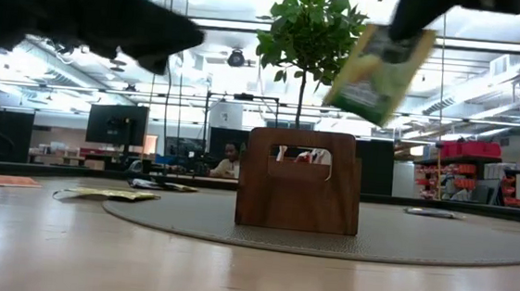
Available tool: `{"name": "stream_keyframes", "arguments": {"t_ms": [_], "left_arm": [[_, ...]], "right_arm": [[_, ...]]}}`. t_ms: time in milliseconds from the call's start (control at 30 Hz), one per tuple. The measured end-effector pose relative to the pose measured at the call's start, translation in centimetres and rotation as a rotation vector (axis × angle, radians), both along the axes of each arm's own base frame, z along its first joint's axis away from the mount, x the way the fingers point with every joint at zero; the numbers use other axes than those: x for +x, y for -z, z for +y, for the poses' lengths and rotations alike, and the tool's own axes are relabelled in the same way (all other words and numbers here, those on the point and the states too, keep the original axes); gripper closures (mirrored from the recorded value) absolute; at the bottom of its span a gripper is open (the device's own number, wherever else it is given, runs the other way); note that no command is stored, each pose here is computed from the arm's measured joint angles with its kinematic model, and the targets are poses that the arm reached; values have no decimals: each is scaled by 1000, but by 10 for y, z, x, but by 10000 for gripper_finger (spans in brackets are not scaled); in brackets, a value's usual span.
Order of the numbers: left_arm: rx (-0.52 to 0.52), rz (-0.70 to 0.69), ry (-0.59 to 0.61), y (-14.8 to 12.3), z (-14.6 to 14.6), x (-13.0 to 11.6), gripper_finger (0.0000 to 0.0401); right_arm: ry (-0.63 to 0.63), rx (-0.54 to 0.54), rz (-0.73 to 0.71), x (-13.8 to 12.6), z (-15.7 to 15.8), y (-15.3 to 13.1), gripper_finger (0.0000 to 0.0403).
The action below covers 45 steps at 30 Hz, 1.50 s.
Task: Pick & Place Tea
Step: Put the yellow tea bag into the middle compartment of the middle section wooden organizer
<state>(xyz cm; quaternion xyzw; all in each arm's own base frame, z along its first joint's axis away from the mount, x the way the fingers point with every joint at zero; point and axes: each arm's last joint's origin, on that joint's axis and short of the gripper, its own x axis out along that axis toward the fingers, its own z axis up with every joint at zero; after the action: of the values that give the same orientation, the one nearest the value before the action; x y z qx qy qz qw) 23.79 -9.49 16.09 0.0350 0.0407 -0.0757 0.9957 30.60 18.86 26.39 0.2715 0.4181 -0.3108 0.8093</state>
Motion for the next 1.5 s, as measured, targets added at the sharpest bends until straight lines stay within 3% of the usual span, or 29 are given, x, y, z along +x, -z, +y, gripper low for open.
{"name": "stream_keyframes", "arguments": {"t_ms": [333,667,1133,1500], "left_arm": [[53,-51,-142,3,22,-40,312],[59,-68,-161,1,25,-45,312],[62,-63,-161,2,25,-45,312],[62,-63,-162,2,25,-45,312]], "right_arm": [[81,158,26,38,-61,-1,403],[140,310,40,58,-113,-1,403],[243,393,126,55,-134,18,403],[267,411,71,57,-139,40,403]]}}
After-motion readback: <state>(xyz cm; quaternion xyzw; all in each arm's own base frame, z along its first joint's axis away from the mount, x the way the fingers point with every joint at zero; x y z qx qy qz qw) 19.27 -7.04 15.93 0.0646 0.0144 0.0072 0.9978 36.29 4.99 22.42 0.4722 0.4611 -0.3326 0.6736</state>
